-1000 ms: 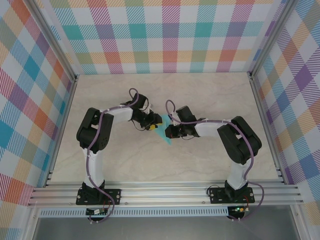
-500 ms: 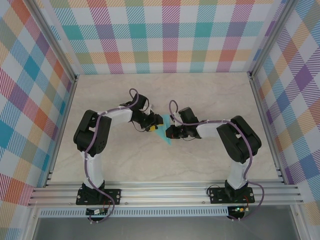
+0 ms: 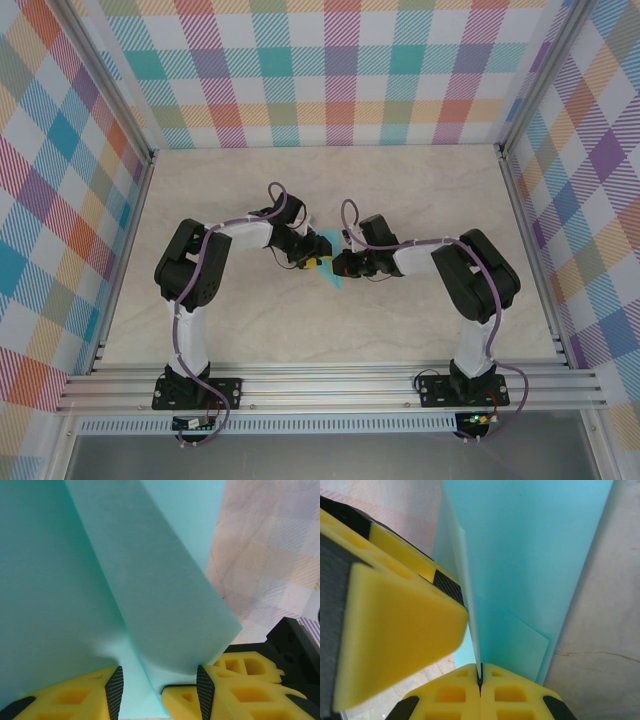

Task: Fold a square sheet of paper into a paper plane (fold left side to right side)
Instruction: Fourth fold the wing at the center of the table.

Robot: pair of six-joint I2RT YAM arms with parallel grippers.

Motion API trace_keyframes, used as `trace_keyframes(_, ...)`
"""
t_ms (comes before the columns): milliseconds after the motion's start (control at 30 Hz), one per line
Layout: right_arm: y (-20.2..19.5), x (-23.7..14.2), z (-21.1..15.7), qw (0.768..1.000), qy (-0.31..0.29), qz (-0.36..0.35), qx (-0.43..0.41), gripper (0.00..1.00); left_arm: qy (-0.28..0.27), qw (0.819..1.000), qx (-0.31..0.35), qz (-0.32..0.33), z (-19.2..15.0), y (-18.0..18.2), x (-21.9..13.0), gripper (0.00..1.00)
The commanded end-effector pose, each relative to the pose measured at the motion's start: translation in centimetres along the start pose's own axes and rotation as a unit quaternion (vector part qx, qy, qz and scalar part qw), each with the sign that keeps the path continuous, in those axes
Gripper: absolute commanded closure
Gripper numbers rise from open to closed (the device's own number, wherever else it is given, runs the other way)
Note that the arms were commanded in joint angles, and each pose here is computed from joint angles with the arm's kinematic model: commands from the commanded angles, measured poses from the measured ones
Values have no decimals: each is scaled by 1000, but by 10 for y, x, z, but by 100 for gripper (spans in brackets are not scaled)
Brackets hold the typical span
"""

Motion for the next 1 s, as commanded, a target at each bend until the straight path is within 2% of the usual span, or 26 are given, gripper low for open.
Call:
trace_keyframes(0, -7, 2, -3, 1000, 4, 7, 13, 98, 4, 1000, -4, 10, 0, 3, 6, 57)
trace_keyframes(367, -7, 3, -3, 1000, 7, 11, 16, 96, 9, 999, -15, 38, -2, 17, 11, 61)
trace_keyframes(667, 2, -1, 1, 1000, 2, 25, 7, 87, 12, 998, -25, 57, -4, 27, 15, 62)
trace_keyframes(967, 8, -5, 2, 999, -3, 35, -1, 83, 13, 998, -26, 62, -4, 28, 14, 62)
Point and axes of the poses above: each hand's point on the last joint's axis, 136 mm out from that joint toward the fingers, its own x axis out along the fingers, its own y axis along the line the jaws close on, z = x × y, the point moved 1 cm from there along -x, back along the fingers, and after that the axes turned 6 degrees about x, right-handed, at the moved point
